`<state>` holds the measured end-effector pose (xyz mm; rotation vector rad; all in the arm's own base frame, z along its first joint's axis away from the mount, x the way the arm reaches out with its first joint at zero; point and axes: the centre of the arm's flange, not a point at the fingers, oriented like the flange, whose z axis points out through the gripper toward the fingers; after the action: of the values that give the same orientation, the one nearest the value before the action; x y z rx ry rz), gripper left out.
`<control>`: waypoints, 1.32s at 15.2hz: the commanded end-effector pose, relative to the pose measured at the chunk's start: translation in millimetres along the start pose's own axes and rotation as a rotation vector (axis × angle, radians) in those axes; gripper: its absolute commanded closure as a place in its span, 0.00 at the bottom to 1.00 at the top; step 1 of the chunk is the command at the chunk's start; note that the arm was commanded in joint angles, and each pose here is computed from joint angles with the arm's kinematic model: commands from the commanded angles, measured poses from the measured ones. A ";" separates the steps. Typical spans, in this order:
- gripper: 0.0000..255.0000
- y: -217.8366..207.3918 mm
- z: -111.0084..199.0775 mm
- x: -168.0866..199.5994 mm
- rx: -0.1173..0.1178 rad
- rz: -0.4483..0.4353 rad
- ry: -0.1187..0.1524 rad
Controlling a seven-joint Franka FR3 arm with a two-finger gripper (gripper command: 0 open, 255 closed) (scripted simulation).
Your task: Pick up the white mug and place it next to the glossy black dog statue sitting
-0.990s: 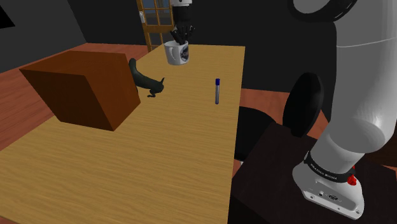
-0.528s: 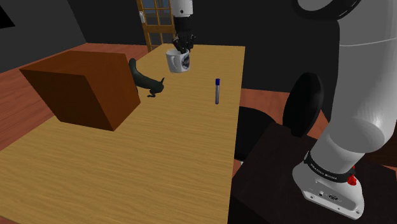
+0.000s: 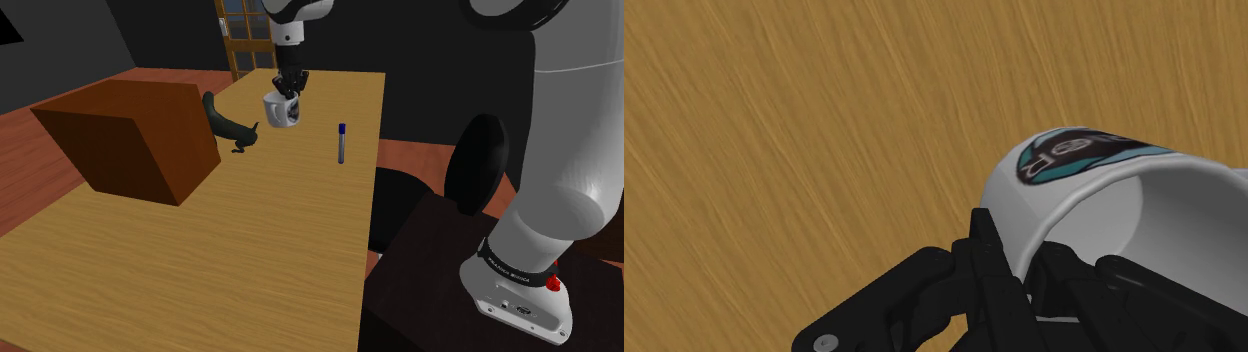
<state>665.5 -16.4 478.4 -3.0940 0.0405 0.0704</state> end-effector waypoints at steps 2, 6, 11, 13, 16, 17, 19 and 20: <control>1.00 0.9 15.2 0.9 0.000 0.000 0.001; 1.00 1.9 36.3 1.9 0.000 0.000 0.001; 1.00 3.1 62.6 3.1 0.000 0.000 0.001; 1.00 3.6 73.1 3.6 0.000 0.000 0.001; 1.00 4.3 89.0 4.4 0.000 0.000 0.001; 1.00 4.6 94.2 4.6 0.000 0.000 0.001; 1.00 5.1 104.8 5.1 0.000 0.000 0.001; 1.00 5.3 110.0 5.3 0.000 0.000 0.001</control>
<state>666.2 -16.0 373.5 -3.0941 0.0405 0.0701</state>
